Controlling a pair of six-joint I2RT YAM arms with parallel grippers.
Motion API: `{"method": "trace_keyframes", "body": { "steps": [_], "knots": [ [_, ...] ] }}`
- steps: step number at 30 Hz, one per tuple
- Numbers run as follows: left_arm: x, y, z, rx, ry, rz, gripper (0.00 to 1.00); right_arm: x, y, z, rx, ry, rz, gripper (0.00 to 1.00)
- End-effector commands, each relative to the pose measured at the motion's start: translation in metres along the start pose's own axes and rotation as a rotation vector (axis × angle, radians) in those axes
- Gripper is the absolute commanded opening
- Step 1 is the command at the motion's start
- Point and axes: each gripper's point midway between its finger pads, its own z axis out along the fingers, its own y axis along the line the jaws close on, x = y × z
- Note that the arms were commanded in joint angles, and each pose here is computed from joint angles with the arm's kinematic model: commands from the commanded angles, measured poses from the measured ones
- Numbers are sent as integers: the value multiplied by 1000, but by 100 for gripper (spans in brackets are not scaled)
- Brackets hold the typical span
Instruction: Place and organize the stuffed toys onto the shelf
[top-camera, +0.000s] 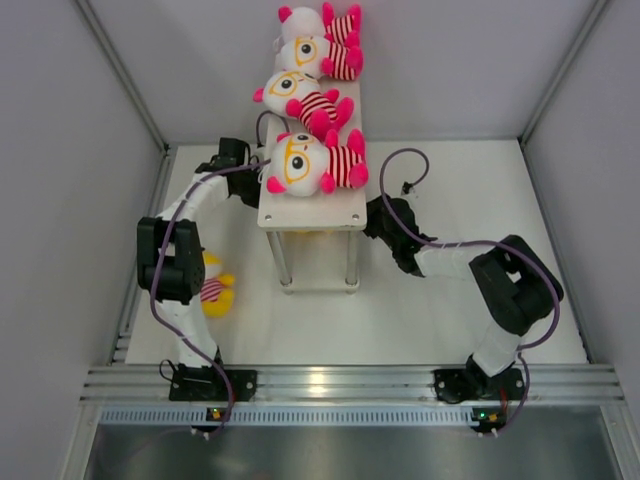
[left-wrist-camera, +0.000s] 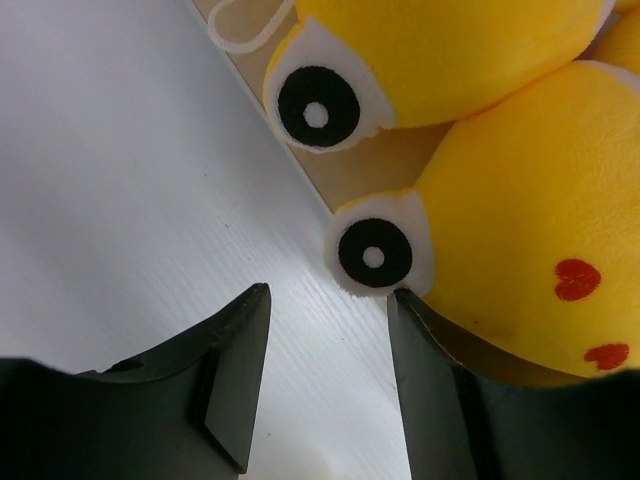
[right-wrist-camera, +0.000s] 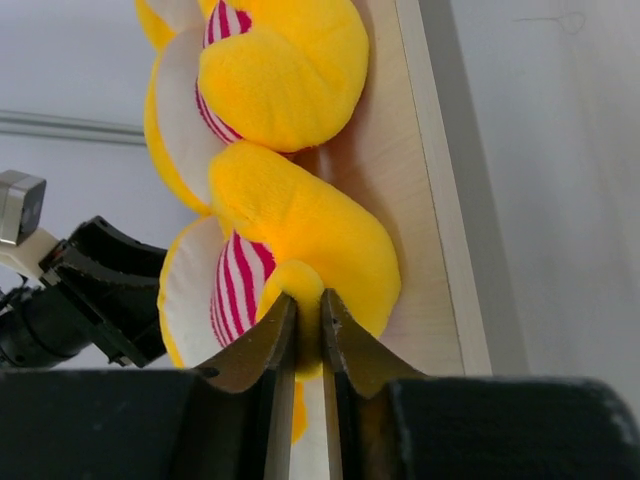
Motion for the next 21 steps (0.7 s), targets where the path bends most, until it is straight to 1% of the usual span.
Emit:
{"method": "trace_keyframes", "body": {
  "steps": [1,3,7,8,11,15,21],
  "knots": [
    [-4,4,-8,-37,-19,66,56,-11,7,-1,-5,-25,-59,16],
    [-3,5,-14,-57,-21,89,57,-11,3,-6,-3,-25,-65,23],
    [5,4,-28,-92,-19,110,58,-17,11,-16,-25,-39,-84,31],
    [5,5,-31,-99,-22,117,59,-18,13,-17,-30,-41,-90,34],
    [7,2,-41,-108,-31,141,60,-25,22,-23,-51,-61,-118,41],
    [5,3,-52,-142,-42,170,60,-34,30,-27,-61,-81,-149,41],
    [5,10,-65,-204,-43,213,61,-47,30,-32,-68,-95,-144,42]
  ]
}}
